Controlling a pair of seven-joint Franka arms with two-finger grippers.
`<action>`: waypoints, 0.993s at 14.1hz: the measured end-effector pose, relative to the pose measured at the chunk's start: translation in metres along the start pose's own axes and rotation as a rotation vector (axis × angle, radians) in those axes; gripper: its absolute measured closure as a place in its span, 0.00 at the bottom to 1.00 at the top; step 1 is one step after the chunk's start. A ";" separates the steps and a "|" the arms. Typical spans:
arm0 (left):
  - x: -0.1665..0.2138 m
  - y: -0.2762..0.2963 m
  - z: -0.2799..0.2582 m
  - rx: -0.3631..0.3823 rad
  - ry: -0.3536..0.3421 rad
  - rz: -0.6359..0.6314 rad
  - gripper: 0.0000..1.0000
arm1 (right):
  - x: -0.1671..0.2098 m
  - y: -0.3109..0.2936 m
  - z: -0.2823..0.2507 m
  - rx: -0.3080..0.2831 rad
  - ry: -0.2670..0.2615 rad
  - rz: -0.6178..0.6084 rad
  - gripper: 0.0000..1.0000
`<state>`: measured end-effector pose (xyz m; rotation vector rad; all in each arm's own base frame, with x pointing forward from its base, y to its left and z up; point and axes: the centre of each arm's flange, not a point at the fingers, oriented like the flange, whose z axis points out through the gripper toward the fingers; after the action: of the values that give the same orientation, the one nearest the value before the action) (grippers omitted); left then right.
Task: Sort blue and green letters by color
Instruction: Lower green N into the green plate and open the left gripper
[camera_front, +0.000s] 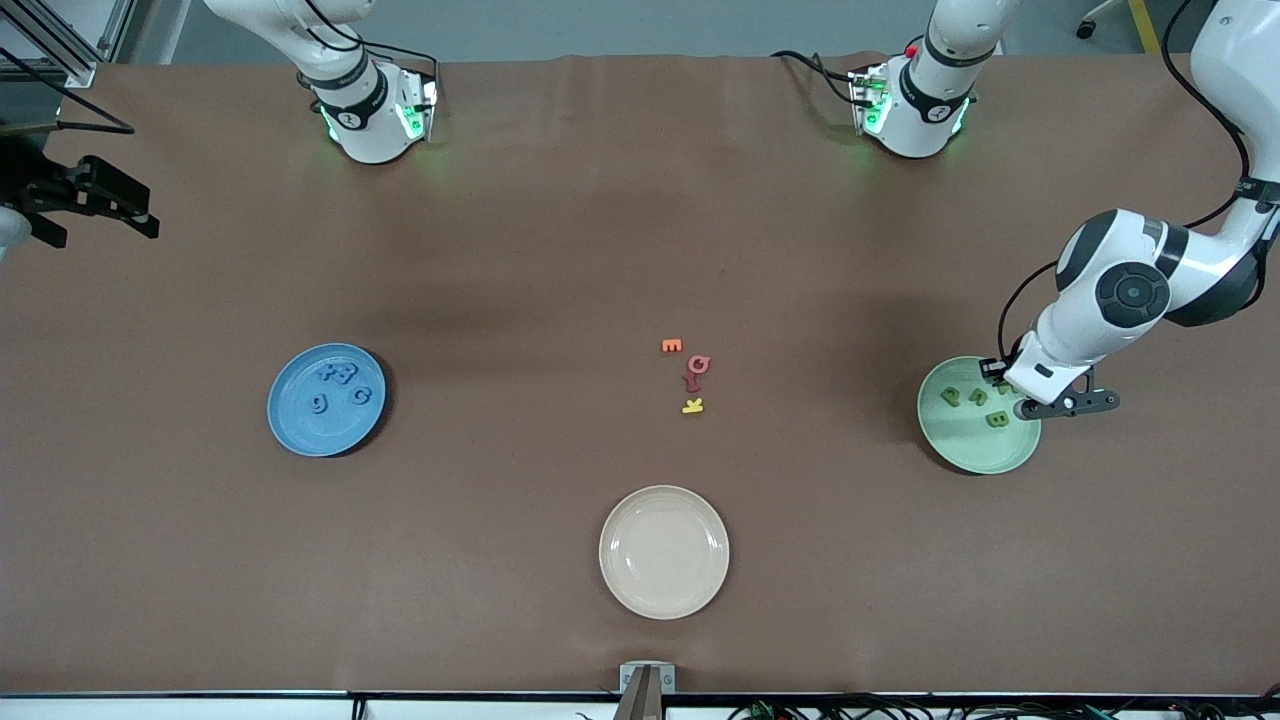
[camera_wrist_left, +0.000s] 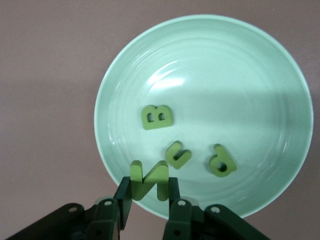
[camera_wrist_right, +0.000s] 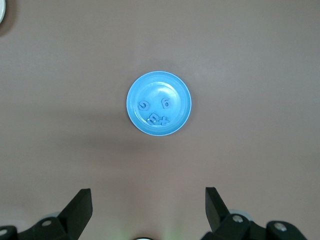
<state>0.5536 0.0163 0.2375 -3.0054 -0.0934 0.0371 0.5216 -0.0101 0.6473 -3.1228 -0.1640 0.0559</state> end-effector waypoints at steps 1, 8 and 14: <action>0.001 -0.001 0.002 -0.003 0.003 0.003 0.67 | 0.000 -0.001 0.000 0.008 0.001 0.000 0.00; 0.005 -0.005 0.013 -0.004 0.016 0.024 0.55 | 0.000 0.000 0.000 0.012 0.000 0.001 0.00; 0.009 -0.006 0.010 -0.003 0.023 0.021 0.08 | -0.001 0.006 0.001 0.014 -0.002 0.016 0.00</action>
<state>0.5615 0.0240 0.2278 -3.0090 -0.0595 0.0038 0.5211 -0.0158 0.6464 -3.1100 -0.1379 0.0602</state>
